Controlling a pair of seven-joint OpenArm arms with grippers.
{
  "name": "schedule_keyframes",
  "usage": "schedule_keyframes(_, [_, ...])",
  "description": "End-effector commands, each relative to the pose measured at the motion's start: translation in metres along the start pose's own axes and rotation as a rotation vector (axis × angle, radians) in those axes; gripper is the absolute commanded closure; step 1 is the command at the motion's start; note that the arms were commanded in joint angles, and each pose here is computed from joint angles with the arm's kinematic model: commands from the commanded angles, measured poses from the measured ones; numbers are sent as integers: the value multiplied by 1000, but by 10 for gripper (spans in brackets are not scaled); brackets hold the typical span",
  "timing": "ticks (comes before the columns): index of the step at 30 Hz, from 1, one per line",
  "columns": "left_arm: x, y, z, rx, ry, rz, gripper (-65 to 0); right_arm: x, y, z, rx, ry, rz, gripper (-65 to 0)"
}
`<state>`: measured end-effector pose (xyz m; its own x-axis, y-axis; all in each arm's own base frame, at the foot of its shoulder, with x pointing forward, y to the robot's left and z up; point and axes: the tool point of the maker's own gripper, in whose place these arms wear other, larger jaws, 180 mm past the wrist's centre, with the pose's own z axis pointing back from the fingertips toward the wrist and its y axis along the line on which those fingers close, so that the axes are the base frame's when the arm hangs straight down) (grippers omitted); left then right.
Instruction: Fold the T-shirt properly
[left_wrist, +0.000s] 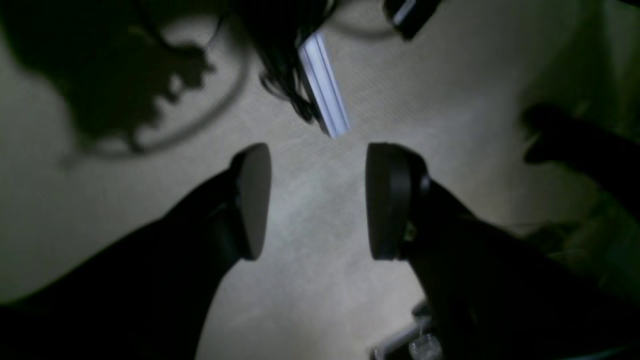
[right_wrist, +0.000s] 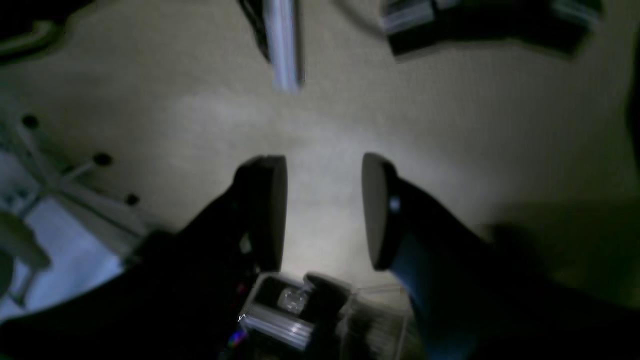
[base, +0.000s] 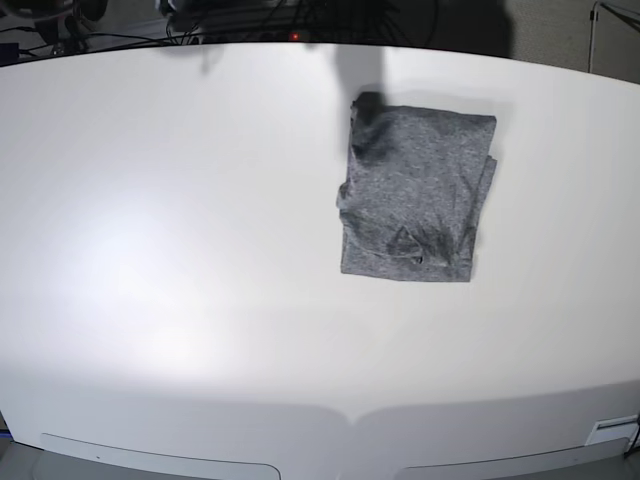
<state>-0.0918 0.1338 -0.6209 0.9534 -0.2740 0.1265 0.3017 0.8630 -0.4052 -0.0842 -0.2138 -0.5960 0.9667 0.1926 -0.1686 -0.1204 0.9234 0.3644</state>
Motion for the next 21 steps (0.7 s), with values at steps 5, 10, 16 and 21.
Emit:
schedule_keyframes(5, [-13, -14, -3, -26, 65, -5, -292, 50, -14, -3, -85, -142, 3, -255])
schedule_keyframes(10, [-13, -15, -7, -3, 72, -10, -292, 66, -14, -3, -104, -171, -4, -255])
schedule_keyframes(16, [-22, -15, -8, 9, 121, -81, -292, 65, -15, -3, -104, -171, -5, -255])
schedule_keyframes(21, [-23, -22, -11, -1, 133, -78, -292, 69, -19, 0, -111, -196, -1, -255])
